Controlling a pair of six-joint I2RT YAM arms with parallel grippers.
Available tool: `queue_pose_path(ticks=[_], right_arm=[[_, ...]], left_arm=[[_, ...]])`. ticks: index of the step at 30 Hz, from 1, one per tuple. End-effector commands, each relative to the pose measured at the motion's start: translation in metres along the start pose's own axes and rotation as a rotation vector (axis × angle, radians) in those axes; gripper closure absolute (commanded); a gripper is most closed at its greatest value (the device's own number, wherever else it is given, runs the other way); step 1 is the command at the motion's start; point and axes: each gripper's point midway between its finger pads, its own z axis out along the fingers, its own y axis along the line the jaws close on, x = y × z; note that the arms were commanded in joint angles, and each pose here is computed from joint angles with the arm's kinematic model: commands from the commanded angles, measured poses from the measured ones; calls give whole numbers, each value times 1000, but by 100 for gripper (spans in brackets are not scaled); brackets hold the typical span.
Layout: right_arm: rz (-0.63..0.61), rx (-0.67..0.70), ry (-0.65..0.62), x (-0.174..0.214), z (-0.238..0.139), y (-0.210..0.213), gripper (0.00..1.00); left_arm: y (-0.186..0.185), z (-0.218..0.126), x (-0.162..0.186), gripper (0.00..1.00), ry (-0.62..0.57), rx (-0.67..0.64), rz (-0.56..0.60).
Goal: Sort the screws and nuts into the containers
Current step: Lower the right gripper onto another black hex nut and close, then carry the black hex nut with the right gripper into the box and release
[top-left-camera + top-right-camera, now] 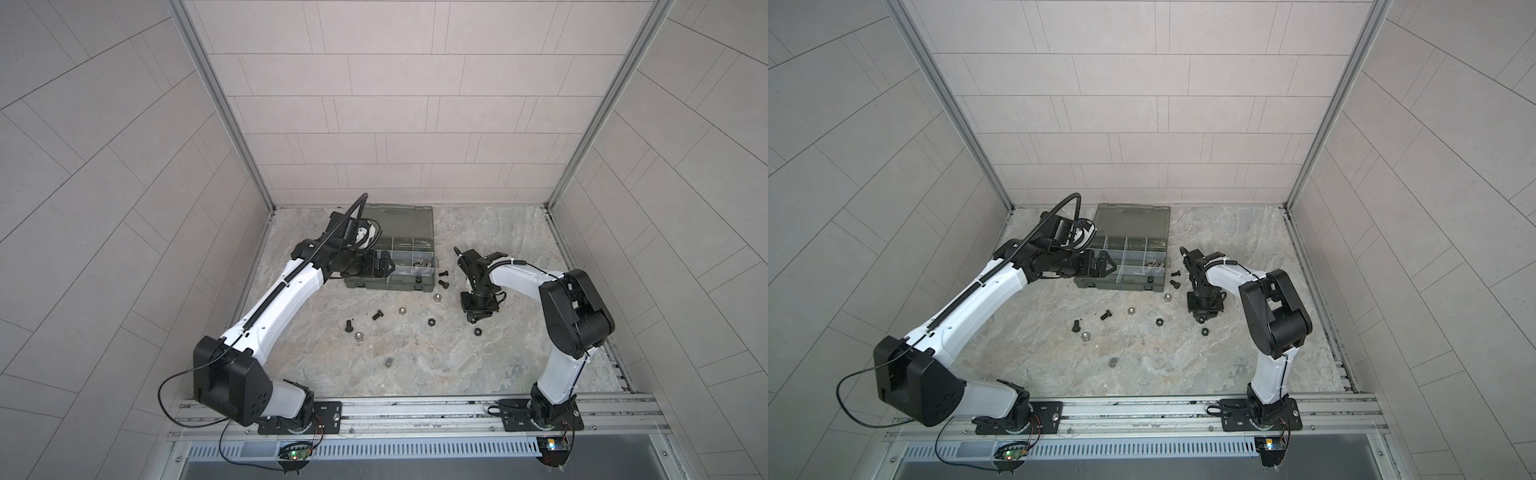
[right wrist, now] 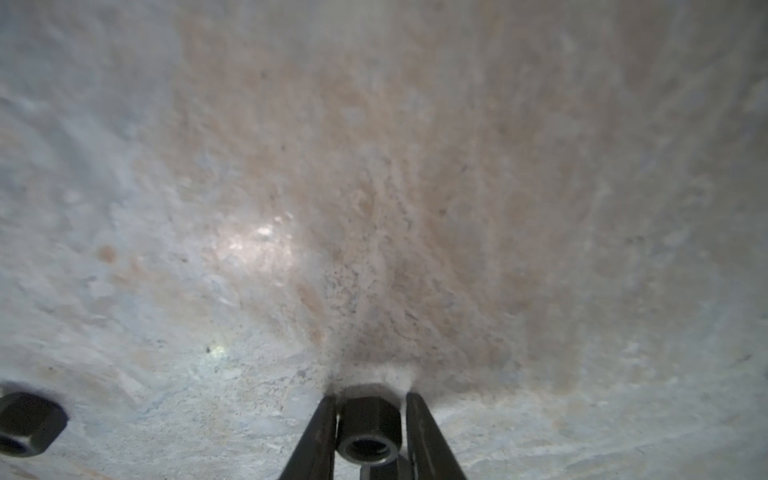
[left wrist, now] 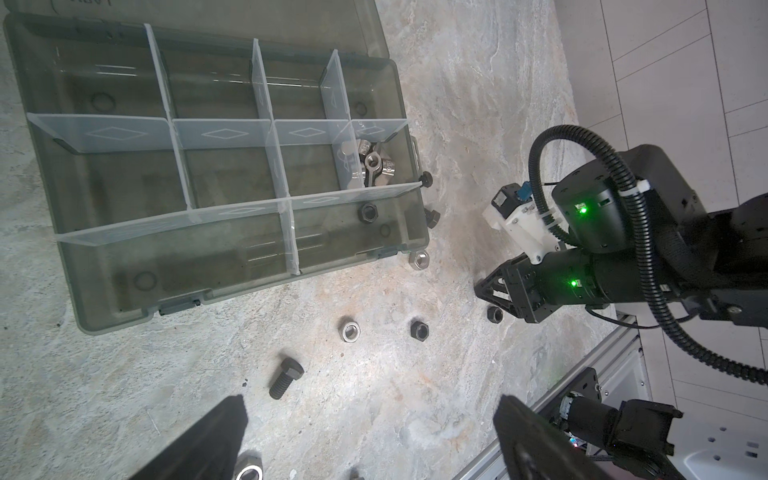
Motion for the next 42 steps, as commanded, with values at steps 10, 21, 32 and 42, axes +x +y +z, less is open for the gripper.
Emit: queue_pose_path(ticks=[10,21,32,42], right_arm=[[30,4,24,10,0,-4,80],[-22,-43,-92,-32,-59,33,83],[-109,-98,-162,-92,-86,96,83],[-137,-118,-150,-117,-74,128,83]], left_arm=[[0,-1,7,0,21,-4,13],[2,-5,0,0,10,-32,49],[7,-10,-3,0,3,-66,81],[11,-17,-2,0,8,-96,107]])
